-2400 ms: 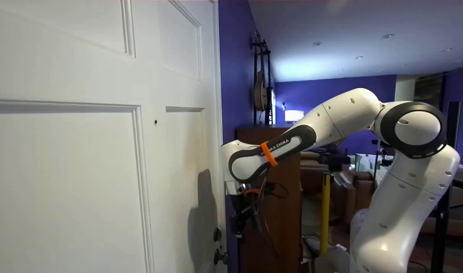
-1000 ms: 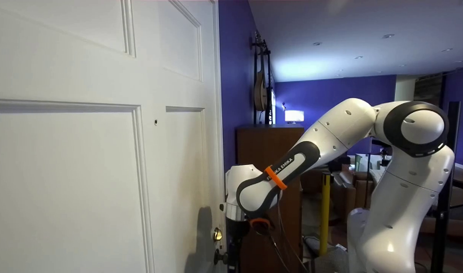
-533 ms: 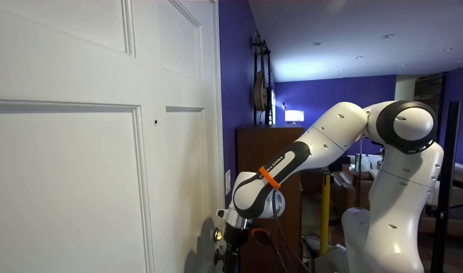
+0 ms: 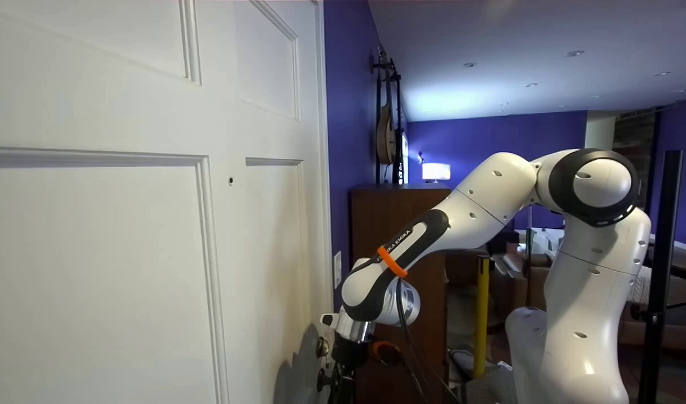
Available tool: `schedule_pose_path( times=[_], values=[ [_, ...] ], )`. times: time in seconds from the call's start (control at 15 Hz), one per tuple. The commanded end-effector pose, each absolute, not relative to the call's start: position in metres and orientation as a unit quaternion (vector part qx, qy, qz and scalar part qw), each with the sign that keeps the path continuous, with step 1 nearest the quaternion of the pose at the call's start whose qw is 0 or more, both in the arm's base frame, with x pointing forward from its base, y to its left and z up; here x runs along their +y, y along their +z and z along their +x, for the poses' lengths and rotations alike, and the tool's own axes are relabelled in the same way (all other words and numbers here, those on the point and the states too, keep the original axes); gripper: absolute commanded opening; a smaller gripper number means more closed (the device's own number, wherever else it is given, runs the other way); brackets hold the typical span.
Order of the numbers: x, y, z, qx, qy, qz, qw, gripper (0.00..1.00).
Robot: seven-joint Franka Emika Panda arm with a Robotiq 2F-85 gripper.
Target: Pick up the white cap from the door and put it on top of the brown chest of drawers
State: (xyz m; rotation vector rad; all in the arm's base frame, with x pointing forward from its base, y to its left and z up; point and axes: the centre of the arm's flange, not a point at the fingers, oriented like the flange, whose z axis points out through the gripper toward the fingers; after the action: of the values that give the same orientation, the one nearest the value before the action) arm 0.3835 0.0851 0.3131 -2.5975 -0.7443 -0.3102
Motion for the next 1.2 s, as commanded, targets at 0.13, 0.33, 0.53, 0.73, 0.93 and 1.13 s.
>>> schedule_pose_path(
  times=[0.13,0.33,0.53,0.73,0.93,1.13],
  values=[
    [0.091,0.308,0.392,-0.275,-0.125,-0.925,0.232,1.0],
    [0.098,0.311,0.397,-0.287,-0.151,-0.912,0.252,1.0],
    [0.105,0.313,0.403,-0.297,-0.165,-0.9,0.274,1.0],
    [0.115,0.31,0.411,-0.305,-0.173,-0.889,0.294,1.0],
    [0.124,0.305,0.419,-0.308,-0.178,-0.885,0.3,1.0],
    [0.133,0.299,0.429,-0.308,-0.184,-0.884,0.299,1.0]
  ],
)
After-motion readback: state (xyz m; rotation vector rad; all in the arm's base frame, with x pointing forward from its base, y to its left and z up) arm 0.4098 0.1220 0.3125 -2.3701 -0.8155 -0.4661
